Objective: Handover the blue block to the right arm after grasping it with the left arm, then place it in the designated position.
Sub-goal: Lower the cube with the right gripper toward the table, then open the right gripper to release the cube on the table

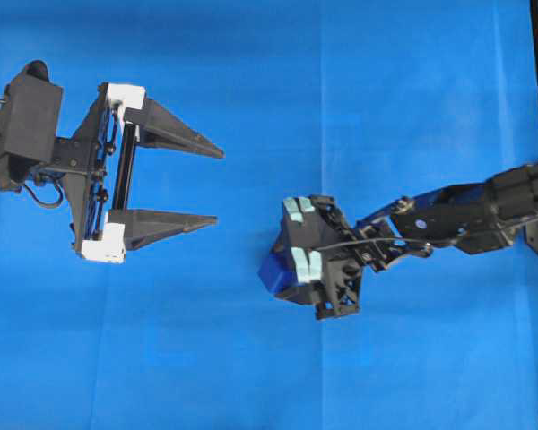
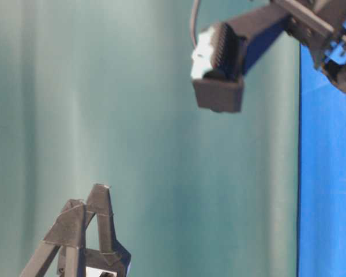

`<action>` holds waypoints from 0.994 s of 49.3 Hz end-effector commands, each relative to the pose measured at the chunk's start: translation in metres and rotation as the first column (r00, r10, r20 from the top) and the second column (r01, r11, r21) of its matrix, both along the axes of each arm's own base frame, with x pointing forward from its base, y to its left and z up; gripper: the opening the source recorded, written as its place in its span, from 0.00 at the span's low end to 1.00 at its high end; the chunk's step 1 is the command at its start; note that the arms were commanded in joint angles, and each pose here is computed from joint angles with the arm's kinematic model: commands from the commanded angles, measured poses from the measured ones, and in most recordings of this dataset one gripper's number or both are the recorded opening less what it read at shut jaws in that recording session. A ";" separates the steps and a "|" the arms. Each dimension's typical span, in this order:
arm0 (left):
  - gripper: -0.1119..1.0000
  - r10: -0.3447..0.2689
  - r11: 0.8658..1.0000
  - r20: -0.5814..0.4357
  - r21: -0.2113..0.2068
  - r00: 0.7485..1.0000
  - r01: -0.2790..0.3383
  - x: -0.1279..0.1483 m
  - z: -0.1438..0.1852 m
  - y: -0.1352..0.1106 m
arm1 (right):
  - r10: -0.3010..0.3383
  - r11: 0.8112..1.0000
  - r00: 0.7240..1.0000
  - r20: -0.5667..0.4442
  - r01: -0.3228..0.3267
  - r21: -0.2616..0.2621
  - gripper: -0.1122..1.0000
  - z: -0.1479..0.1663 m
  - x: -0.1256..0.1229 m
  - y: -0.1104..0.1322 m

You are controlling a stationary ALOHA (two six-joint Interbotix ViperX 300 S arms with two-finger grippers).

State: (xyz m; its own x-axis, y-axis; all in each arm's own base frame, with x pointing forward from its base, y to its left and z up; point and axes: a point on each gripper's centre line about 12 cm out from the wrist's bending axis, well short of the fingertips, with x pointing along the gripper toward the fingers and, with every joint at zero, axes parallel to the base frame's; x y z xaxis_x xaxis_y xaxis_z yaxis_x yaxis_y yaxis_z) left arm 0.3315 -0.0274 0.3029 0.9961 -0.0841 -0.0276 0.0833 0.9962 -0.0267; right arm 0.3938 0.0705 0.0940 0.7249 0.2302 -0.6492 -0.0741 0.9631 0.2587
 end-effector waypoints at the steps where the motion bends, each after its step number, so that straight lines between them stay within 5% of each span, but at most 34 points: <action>1: 0.93 -0.001 1.000 0.031 -0.001 1.000 0.001 0.001 0.010 0.000 | 0.001 1.000 0.999 0.038 -0.002 0.010 0.57 0.010 0.009 0.002; 43: 0.93 0.000 1.000 0.030 0.004 1.000 0.000 0.001 0.010 0.000 | -0.019 1.000 1.000 0.014 0.019 -0.008 0.57 0.009 0.009 -0.003; 49: 0.93 0.000 1.000 0.028 0.002 1.000 0.000 0.001 0.009 0.000 | -0.036 0.999 0.999 -0.009 0.036 -0.023 0.84 0.007 0.009 -0.005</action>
